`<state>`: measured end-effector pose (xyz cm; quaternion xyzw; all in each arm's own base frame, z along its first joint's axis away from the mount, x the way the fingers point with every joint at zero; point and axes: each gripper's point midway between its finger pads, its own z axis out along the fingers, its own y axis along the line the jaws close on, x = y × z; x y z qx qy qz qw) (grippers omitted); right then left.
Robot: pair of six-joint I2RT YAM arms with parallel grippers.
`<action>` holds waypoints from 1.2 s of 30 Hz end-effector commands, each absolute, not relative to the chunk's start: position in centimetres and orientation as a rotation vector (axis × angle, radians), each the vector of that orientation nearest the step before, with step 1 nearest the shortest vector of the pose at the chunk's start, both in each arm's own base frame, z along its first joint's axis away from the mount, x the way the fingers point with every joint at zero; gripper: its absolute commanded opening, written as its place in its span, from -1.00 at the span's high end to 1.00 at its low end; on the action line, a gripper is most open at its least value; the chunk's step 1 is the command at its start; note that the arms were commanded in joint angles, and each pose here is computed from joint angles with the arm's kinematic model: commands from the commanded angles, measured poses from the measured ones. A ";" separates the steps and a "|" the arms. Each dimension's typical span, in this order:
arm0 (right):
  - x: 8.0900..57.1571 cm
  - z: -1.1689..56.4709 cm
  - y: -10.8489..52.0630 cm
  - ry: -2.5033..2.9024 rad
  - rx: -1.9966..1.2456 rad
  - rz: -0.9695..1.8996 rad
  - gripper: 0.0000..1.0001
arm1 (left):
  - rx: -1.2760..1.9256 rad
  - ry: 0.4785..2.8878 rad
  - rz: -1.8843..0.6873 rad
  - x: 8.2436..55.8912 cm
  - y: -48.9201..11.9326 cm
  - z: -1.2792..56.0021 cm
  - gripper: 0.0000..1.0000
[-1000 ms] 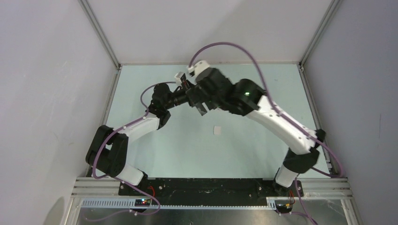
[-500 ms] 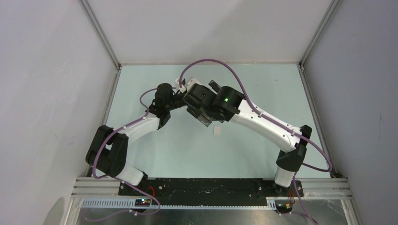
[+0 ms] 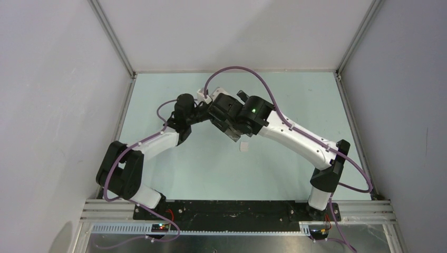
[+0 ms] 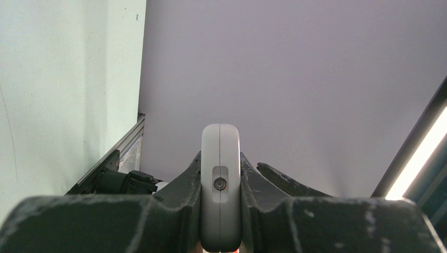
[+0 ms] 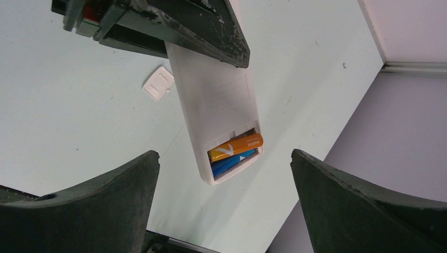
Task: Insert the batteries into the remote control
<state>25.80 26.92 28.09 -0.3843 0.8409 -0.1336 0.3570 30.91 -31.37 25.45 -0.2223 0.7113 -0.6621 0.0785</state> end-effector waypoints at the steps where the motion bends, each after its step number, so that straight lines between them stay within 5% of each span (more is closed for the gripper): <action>1: 26.1 28.5 26.2 2.190 -0.950 -0.329 -0.96 | -0.552 2.054 -2.011 30.0 -31.2 28.5 1.00; 9: 25.9 28.1 26.8 2.232 -0.936 -0.239 -0.92 | -0.535 2.053 -2.021 29.8 -31.2 28.9 1.00; 36: 26.5 28.4 27.2 2.251 -0.875 -0.155 -0.18 | -0.528 2.052 -2.028 29.8 -31.3 29.1 1.00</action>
